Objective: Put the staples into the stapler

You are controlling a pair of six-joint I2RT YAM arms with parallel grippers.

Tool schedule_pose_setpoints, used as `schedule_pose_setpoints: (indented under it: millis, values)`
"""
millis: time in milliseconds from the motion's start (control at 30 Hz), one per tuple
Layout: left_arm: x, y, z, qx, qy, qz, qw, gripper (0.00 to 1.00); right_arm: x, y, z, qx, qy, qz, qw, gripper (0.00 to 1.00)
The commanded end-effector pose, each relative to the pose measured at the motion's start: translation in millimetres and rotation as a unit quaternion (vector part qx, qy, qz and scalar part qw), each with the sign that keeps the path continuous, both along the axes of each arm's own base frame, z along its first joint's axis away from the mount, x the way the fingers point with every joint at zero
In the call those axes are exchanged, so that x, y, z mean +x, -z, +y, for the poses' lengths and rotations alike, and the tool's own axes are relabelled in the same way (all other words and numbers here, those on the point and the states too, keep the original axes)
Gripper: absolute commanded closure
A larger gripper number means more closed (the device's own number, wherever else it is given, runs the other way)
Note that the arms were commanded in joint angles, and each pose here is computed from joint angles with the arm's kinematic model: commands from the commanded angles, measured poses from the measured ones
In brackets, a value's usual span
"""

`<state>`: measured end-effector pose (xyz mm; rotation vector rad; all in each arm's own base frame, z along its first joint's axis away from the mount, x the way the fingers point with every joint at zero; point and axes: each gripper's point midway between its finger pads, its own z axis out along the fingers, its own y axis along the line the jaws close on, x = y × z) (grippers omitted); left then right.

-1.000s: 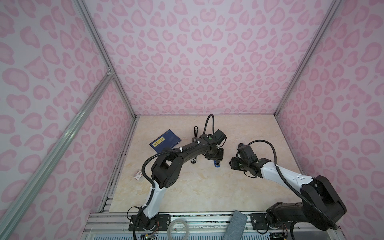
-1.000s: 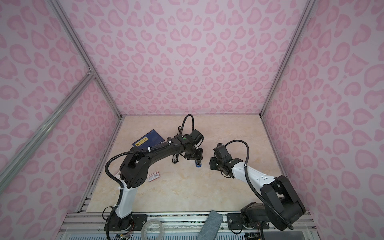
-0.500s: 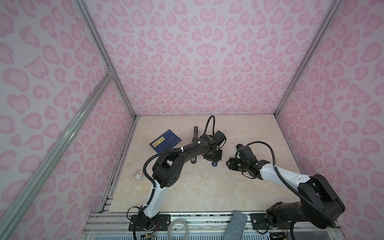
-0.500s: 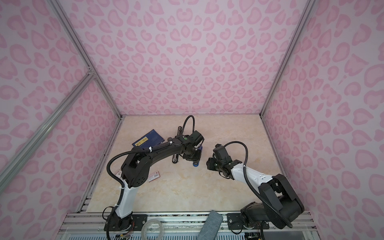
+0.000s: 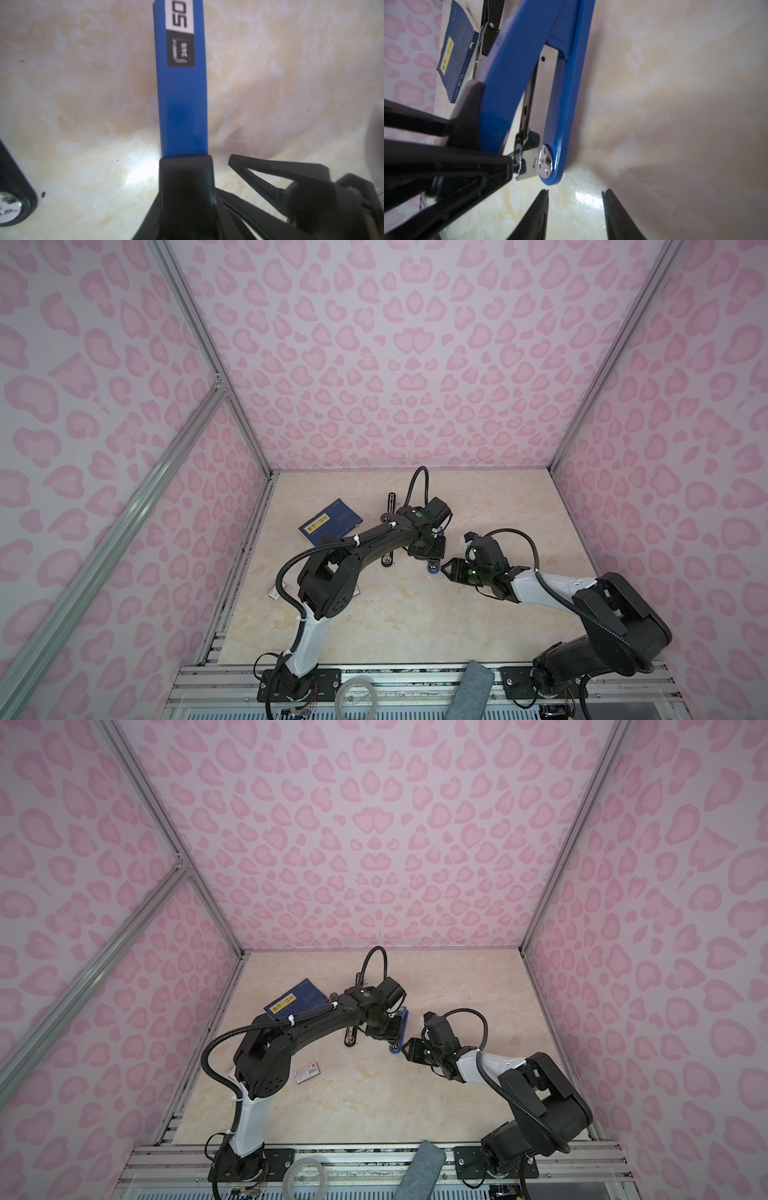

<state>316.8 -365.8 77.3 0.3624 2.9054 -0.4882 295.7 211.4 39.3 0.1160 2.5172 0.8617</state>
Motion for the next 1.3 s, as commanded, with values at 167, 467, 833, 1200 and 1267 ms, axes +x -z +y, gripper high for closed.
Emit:
schedule_pose_setpoints:
  millis: [167, 467, 833, 1200, 1267]
  values:
    - [2.2, -15.9, -5.8, -0.042, -0.007, -0.004, 0.999, 0.97, 12.6, -4.9, 15.8, 0.047, -0.005, -0.02, 0.999, 0.59]
    - [-1.0, -18.9, -6.5, -0.062, -0.01, 0.002, 0.998, 0.97, 16.5, 1.6, 26.5, 0.074, -0.013, -0.021, 0.997, 0.63]
    - [3.9, -24.6, 1.3, -0.09, -0.032, 0.006, 0.995, 0.97, 14.8, 11.9, 34.9, 0.109, -0.022, -0.015, 0.994, 0.94]
    - [26.7, -33.8, 19.5, -0.083, -0.044, -0.005, 0.996, 0.97, 1.5, 33.1, 30.4, 0.1, -0.026, 0.012, 0.995, 1.0]
    - [31.7, -37.0, 20.5, -0.082, -0.043, -0.008, 0.996, 0.97, -1.1, 39.5, 27.5, 0.088, -0.025, 0.021, 0.996, 1.0]
